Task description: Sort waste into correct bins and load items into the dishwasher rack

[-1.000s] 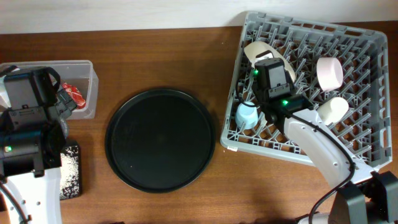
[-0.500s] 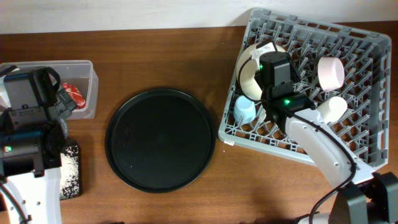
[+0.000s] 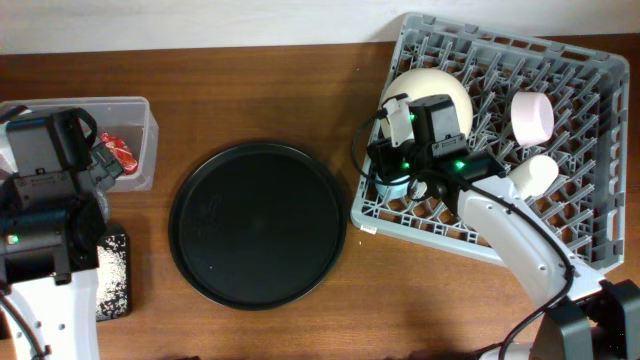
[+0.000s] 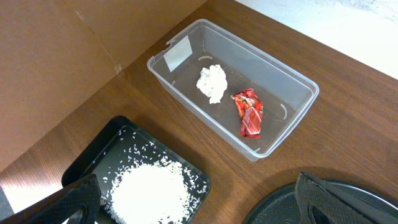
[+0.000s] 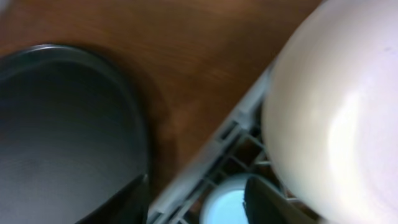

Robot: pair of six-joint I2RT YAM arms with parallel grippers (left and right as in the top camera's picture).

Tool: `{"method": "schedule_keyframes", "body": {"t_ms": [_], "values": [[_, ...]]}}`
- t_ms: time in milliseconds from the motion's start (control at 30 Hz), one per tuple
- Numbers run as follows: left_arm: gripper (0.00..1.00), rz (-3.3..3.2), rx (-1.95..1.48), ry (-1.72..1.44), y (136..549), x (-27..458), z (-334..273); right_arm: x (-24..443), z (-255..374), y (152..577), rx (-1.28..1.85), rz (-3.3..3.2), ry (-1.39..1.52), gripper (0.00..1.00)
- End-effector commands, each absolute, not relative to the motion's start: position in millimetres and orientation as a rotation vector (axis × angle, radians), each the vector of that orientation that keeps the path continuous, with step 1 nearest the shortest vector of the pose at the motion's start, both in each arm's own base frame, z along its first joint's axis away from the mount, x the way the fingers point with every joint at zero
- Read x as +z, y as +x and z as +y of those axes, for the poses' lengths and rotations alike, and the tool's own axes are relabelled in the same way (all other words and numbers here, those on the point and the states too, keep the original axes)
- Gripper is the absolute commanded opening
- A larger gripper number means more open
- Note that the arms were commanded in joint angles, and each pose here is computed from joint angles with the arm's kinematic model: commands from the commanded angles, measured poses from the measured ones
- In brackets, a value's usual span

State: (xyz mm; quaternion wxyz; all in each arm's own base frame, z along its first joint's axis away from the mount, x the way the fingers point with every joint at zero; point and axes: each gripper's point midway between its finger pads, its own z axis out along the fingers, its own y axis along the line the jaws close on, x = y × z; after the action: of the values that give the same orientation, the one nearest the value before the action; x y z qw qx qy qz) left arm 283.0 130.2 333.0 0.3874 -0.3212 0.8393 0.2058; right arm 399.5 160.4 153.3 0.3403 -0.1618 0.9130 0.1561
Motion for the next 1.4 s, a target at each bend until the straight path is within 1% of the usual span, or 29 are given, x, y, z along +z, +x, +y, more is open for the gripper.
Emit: {"method": "schedule_keyframes", "body": {"t_ms": [0,33,67,267,400,567,667,800,933,1000,1133,1200,1267,1333,1367], "values": [[0.99,2.111,0.529,-0.839,280.8,337.9,132.5,167.3,188.2,391.3,0.55,2.336,-0.458,0.15],[0.99,2.111,0.529,-0.839,280.8,337.9,132.5,159.5,196.8,391.5,0.558,2.344,-0.48,0.09],[0.99,2.111,0.53,-0.838,280.8,337.9,132.5,149.3,207.2,391.8,0.567,2.352,-0.507,0.08],[0.99,2.111,0.529,-0.839,280.8,337.9,132.5,121.0,212.2,403.8,0.484,2.38,-0.505,0.08],[0.99,2.111,0.53,-0.839,280.8,337.9,132.5,97.3,203.2,392.6,0.426,2.484,-0.502,0.09],[0.99,2.111,0.53,-0.839,280.8,337.9,132.5,78.4,186.8,365.6,0.365,2.636,-0.503,0.1],[0.99,2.111,0.529,-0.839,280.8,337.9,132.5,83.6,175.3,355.9,0.306,2.669,-0.493,0.1],[0.99,2.111,0.529,-0.839,280.8,337.9,132.5,105.7,168.1,341.8,0.298,2.665,-0.49,0.1],[0.99,2.111,0.53,-0.839,280.8,337.9,132.5,103.5,153.6,327.8,0.227,2.732,-0.457,0.1],[0.99,2.111,0.529,-0.839,280.8,337.9,132.5,108.0,162.1,326.5,0.295,2.717,-0.471,0.1],[0.99,2.111,0.53,-0.839,280.8,337.9,132.5,138.2,188.7,324.5,0.516,2.606,-0.515,0.09],[0.99,2.111,0.529,-0.839,280.8,337.9,132.5,151.3,195.4,330.8,0.554,2.539,-0.522,0.1],[0.99,2.111,0.529,-0.839,280.8,337.9,132.5,144.0,194.2,331.6,0.539,2.56,-0.518,0.1],[0.99,2.111,0.53,-0.839,280.8,337.9,132.5,121.8,202.7,326.3,0.536,2.625,-0.523,0.1],[0.99,2.111,0.529,-0.839,280.8,337.9,132.5,111.7,202.3,326.6,0.472,2.646,-0.534,0.09]]}}
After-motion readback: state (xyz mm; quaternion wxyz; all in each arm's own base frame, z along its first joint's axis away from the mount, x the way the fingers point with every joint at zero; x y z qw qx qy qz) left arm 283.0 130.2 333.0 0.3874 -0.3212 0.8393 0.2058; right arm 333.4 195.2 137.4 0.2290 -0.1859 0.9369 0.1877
